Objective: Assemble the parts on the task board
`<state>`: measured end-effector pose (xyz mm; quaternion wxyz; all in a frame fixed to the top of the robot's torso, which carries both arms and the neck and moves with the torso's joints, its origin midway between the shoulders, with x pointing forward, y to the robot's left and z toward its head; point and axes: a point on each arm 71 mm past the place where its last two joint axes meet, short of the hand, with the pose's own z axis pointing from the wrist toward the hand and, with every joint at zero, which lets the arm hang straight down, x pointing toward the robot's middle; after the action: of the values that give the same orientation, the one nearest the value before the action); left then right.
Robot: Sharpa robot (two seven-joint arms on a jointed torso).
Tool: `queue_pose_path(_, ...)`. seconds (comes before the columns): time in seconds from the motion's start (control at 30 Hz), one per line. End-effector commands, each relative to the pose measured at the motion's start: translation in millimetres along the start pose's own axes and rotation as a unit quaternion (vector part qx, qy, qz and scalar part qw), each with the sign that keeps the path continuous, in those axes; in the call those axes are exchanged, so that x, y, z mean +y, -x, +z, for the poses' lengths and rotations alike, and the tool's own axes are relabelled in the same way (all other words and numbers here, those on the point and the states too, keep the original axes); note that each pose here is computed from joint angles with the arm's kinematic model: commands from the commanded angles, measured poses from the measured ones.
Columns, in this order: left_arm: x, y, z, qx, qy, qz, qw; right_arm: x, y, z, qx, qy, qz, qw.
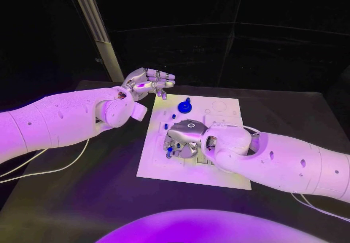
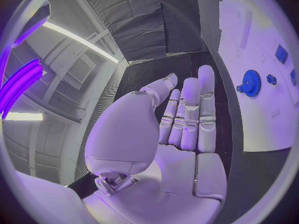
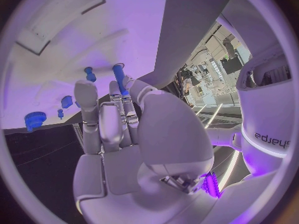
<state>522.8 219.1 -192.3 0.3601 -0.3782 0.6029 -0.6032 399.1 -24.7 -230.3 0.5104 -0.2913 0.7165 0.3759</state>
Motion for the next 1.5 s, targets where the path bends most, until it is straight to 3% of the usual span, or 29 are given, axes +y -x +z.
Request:
queue_pose_path(0.03, -1.2, -0.8, 0.2, 0.005, -0.002, -0.004, 1.0, 2.4, -5.2, -0.4, 0.013, 0.0, -0.018, 1.0)
queue_pose_path(0.67, -1.2, 0.0, -0.6, 0.005, -0.001, -0.005, 1.0, 6.3, -8.0, -0.9, 0.006, 0.004, -0.032, 0.999)
queue_pose_path(1.03, -1.0, -0.3, -0.7, 0.007, 0.001, -0.005, 1.0, 4.5, 1.3, -6.2, -0.063, 0.011, -0.023, 0.998)
queue_pose_path(1.33, -0.8, 0.4, -1.1, 0.007, 0.002, -0.006, 1.0, -2.7, 9.1, -32.7, -0.108, 0.009, 0.005, 0.994)
queue_pose_path(1.5, -0.7, 1.2, -1.9, 0.007, 0.002, -0.005, 1.0, -24.9, 17.2, -64.7, -0.121, -0.038, 0.074, 0.989)
